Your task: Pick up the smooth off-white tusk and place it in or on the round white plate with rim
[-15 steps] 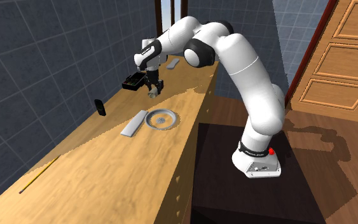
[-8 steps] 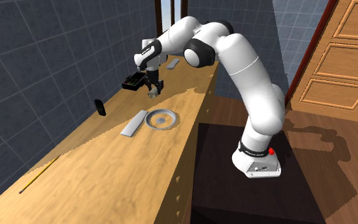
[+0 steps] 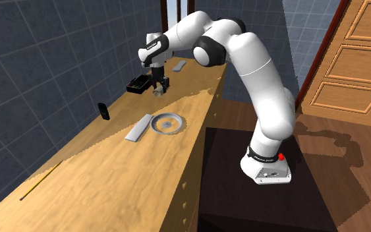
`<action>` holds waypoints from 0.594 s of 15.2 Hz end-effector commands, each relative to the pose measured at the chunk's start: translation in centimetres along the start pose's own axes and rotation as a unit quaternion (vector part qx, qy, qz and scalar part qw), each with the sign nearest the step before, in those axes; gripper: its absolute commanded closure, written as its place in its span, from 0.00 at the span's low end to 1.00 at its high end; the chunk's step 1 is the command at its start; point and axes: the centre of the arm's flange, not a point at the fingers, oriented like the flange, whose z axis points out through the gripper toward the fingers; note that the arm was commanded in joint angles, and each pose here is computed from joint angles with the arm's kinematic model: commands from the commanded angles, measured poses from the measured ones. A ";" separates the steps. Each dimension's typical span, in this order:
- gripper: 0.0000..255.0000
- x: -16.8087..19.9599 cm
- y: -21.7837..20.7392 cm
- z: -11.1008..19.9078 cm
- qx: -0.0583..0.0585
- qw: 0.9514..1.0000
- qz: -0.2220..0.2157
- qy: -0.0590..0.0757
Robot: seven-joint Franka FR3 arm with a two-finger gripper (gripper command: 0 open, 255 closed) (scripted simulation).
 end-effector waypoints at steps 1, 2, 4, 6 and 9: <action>1.00 0.1 0.0 -1.1 0.000 1.000 0.000 0.000; 1.00 0.1 0.0 -1.6 0.000 1.000 0.000 0.000; 1.00 0.1 -0.1 -2.7 0.000 1.000 0.000 0.000; 1.00 0.1 -0.1 -3.7 0.000 1.000 0.000 0.000; 1.00 0.2 -0.2 -5.3 0.000 1.000 0.000 0.000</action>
